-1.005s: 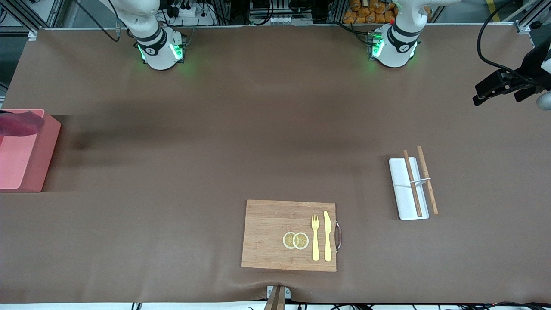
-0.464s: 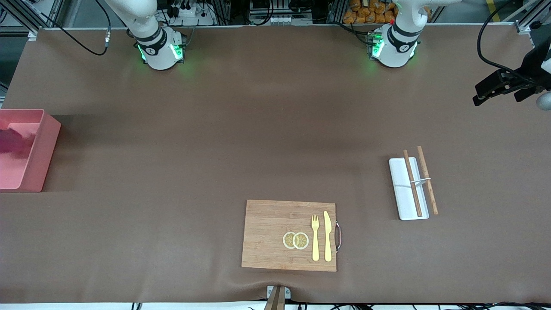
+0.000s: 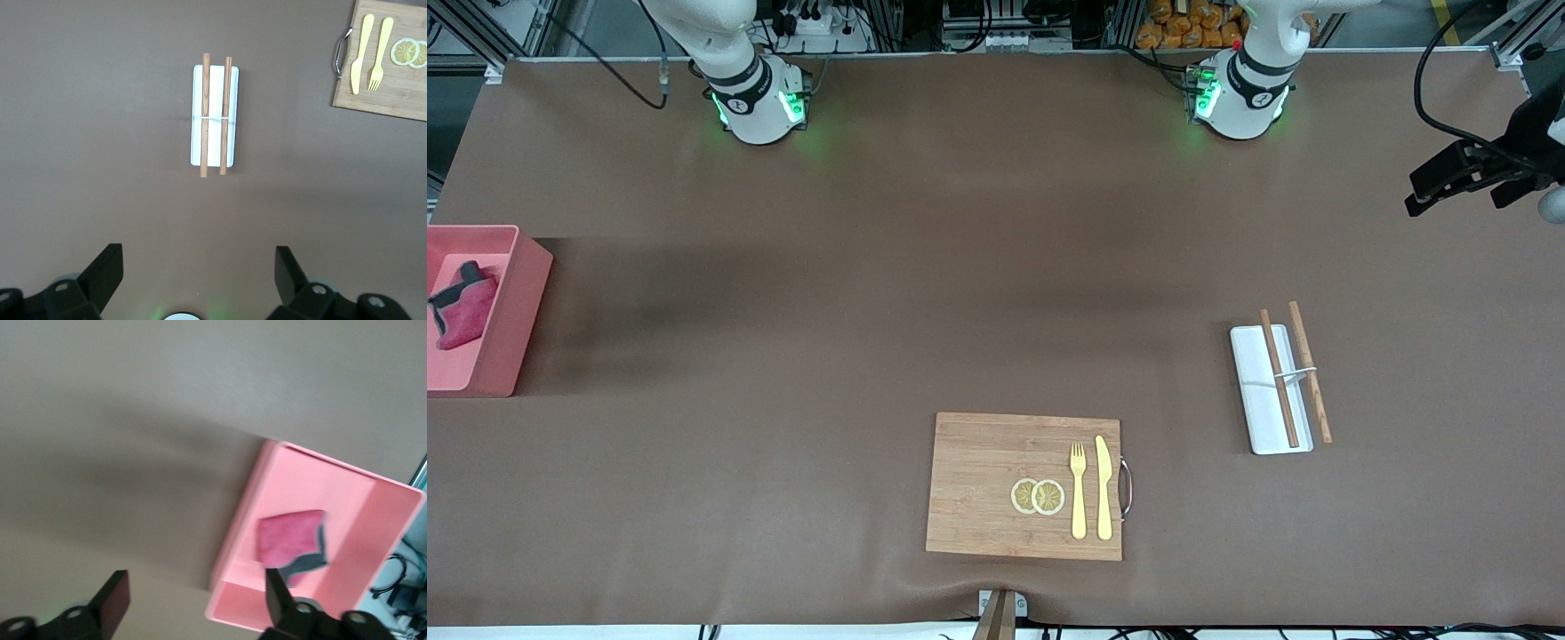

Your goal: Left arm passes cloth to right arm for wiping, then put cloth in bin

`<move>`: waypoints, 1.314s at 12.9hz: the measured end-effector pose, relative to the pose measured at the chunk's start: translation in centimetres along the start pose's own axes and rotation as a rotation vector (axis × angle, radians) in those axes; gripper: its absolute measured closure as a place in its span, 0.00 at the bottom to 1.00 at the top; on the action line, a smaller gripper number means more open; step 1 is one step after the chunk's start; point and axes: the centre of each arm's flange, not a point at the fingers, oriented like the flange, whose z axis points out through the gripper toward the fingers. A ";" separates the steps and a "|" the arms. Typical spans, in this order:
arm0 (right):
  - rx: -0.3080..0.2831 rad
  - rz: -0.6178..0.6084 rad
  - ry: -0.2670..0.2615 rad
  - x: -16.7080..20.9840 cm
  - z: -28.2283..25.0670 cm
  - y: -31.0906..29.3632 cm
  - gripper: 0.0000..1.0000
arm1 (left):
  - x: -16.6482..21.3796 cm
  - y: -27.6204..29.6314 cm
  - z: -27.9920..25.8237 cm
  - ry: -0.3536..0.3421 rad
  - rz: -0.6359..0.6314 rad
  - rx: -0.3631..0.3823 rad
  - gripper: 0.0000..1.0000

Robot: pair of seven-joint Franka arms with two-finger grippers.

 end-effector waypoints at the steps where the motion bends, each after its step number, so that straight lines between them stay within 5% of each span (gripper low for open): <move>1: 0.008 0.025 -0.008 1.4 -1.8 -3.6 0.00 | 0.0 0.0 0.0 0.000 0.000 0.000 0.00; 9: 0.085 0.274 0.035 1.4 -11.2 -19.7 0.00 | 0.0 0.0 0.0 0.000 0.002 0.000 0.00; 17: 0.143 0.286 0.052 -0.9 -14.0 -21.3 0.00 | 0.0 -0.1 0.0 0.000 0.000 0.000 0.00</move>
